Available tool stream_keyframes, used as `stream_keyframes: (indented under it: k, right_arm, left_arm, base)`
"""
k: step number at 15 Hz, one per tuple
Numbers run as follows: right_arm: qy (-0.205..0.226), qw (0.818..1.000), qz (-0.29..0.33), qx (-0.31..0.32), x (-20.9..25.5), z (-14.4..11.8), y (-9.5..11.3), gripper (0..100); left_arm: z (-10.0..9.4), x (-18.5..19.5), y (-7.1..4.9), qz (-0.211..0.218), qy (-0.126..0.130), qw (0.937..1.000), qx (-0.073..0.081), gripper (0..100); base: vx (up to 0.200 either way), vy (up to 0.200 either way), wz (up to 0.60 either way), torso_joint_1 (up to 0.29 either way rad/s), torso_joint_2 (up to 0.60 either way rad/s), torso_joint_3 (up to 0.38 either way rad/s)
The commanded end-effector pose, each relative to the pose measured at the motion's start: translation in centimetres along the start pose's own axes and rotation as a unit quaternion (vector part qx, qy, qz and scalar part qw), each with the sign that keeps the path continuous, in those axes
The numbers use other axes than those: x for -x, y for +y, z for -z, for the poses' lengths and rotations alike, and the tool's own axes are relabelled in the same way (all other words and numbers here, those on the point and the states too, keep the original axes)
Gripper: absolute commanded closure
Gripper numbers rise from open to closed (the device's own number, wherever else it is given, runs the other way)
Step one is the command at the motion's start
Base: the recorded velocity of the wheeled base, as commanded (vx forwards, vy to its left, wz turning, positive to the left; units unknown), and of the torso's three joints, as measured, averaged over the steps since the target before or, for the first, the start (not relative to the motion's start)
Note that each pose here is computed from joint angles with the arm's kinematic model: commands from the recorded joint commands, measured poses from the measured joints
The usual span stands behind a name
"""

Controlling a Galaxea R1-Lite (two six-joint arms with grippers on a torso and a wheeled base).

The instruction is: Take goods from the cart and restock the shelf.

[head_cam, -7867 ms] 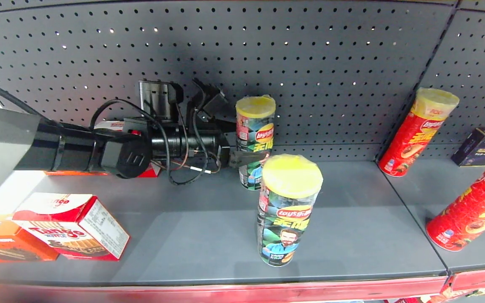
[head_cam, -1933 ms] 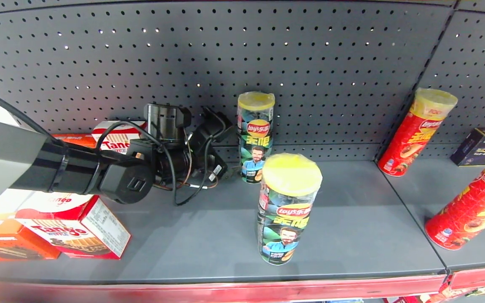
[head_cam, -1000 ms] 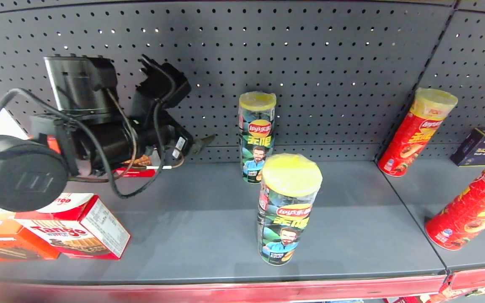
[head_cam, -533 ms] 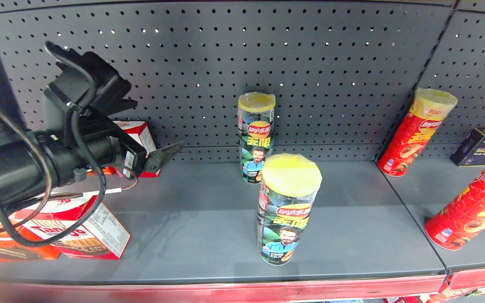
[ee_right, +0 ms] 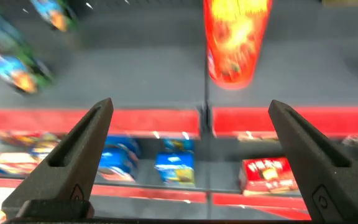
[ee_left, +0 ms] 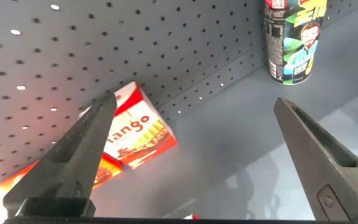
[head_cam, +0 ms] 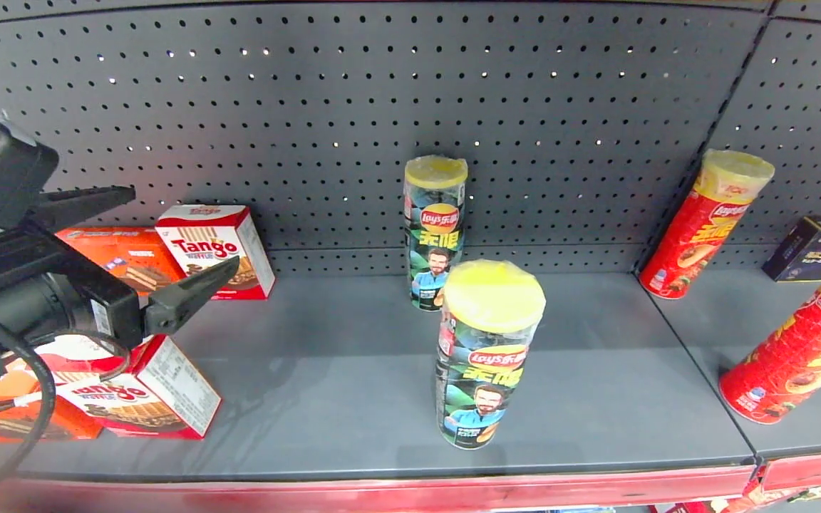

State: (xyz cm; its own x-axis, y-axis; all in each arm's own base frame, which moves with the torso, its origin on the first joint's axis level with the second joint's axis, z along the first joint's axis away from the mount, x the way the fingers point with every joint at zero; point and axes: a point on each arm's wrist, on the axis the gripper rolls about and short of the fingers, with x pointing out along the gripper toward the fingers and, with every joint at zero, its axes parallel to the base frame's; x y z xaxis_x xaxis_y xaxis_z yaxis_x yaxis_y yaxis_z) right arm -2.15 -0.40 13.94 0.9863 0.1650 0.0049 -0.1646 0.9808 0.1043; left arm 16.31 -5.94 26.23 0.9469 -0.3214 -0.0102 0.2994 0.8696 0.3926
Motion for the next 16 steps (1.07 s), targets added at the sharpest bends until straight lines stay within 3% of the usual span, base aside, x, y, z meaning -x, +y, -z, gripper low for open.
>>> stream_keyframes:
  k: [1,3,6,10,16]
  right_arm:
    - [0.037,0.997,-0.063,0.025,-1.0,-4.2,0.6,0]
    - [0.070,0.985,-0.140,0.066,-3.8,-7.7,1.4,0]
    - [0.115,0.964,-0.213,0.105,-7.3,-8.9,2.5,0]
    - [0.200,0.928,-0.285,0.130,-11.3,-7.6,5.3,0]
    - [0.225,0.921,-0.279,0.155,-17.2,-5.0,9.2,0]
  left_arm:
    - [-0.1,0.5,0.1,-0.002,-0.005,1.0000,0.000,0]
    - [-0.2,0.5,0.1,-0.002,-0.006,1.0000,0.000,0]
    - [-0.1,0.3,0.1,-0.001,-0.003,1.0000,0.000,0]
    - [-0.2,-0.4,0.1,0.001,-0.002,1.0000,0.001,0]
    - [-0.1,-0.7,0.0,0.005,0.000,1.0000,0.001,0]
  base:
    - [0.000,0.000,0.00,0.000,0.00,0.000]
    - [0.000,0.000,0.00,0.000,0.00,0.000]
    - [0.000,0.000,0.00,0.000,0.00,0.000]
    - [0.000,0.000,0.00,0.000,0.00,0.000]
    - [0.000,0.000,0.00,0.000,0.00,0.000]
